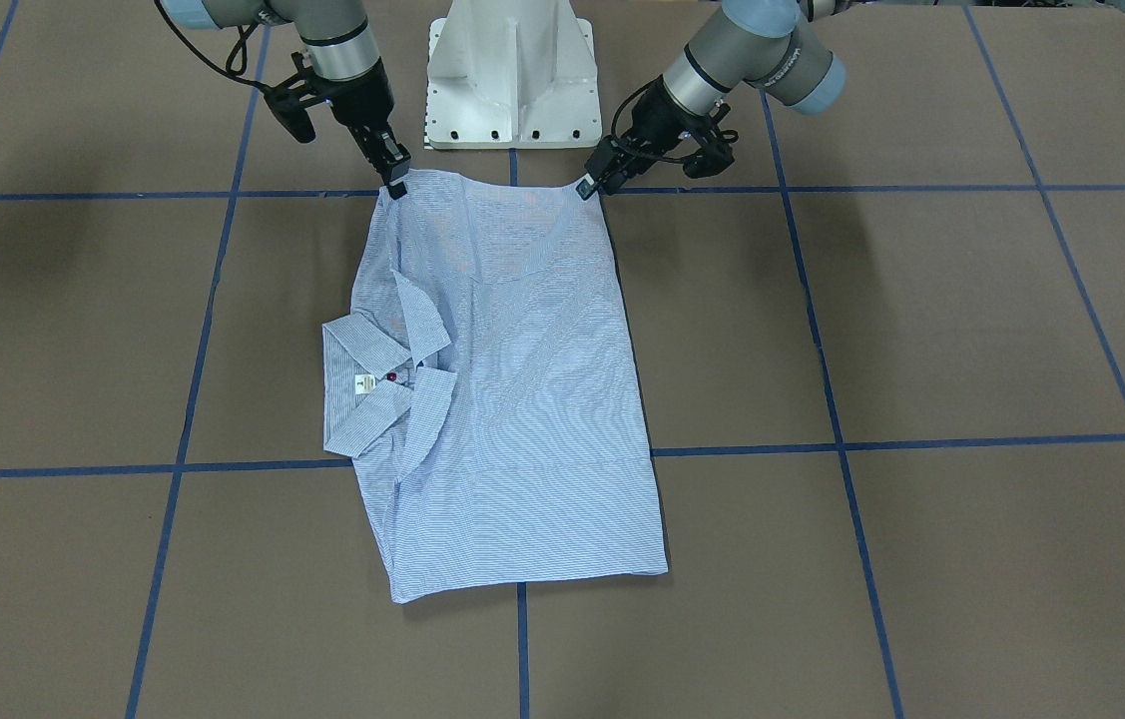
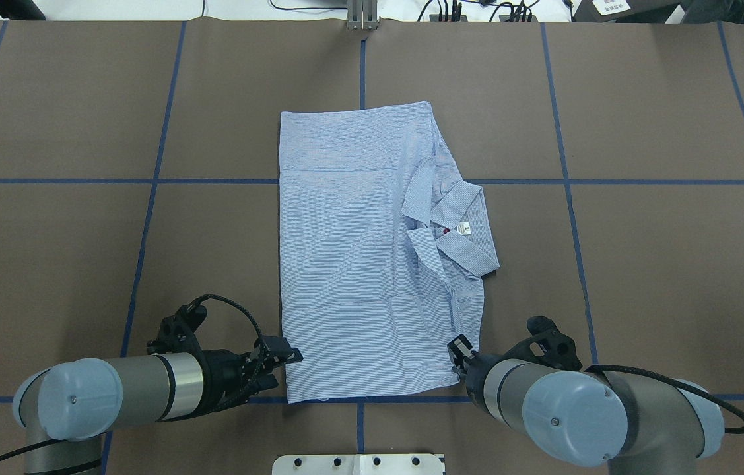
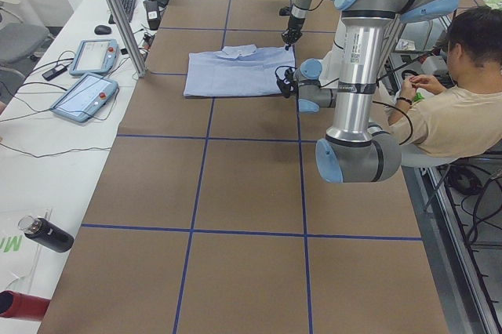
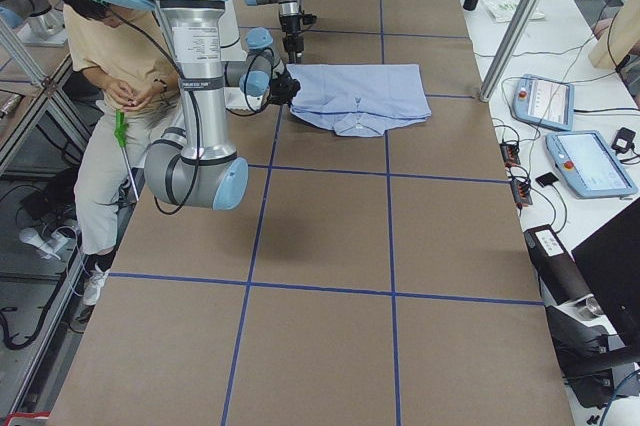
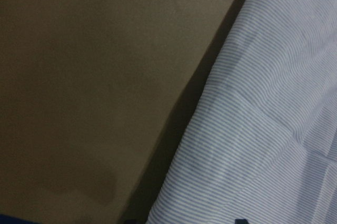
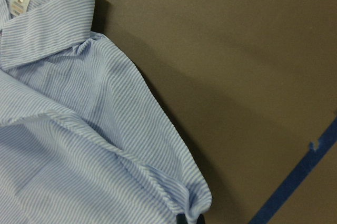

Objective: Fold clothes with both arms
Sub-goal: 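Move the left gripper down to the shirt's near corner beside the right gripper, then hold both grippers at the near edge of the folded shirt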

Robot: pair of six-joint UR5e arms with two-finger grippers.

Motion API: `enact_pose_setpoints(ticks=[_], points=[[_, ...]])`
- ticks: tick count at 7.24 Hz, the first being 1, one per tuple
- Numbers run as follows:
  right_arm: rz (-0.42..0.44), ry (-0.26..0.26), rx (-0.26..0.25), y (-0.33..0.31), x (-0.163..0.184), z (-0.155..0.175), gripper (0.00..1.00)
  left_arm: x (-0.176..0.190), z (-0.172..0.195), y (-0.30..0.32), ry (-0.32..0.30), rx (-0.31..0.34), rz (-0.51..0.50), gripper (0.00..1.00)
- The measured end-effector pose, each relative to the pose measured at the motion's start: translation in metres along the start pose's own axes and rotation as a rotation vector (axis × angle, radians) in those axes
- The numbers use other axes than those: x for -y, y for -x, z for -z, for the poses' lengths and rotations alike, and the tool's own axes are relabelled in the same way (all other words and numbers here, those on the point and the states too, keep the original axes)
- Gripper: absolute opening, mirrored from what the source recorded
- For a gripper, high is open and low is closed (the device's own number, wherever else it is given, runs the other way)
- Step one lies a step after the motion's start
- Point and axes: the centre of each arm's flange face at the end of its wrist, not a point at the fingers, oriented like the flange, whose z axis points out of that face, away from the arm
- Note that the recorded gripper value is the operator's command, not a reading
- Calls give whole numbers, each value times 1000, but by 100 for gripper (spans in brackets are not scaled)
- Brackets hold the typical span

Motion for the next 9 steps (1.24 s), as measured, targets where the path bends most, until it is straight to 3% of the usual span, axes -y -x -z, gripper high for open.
enact_pose_setpoints(ticks=[3,6,9], points=[[0,1,-1,0,0,0,0,-10,-4,7,16,14,-3,44],[0,2,0,0,-1,0,0,-11,-5,11,16,21,-4,3],[0,2,1,0,-1,1,0,-12,-3,10,16,16,-4,0]])
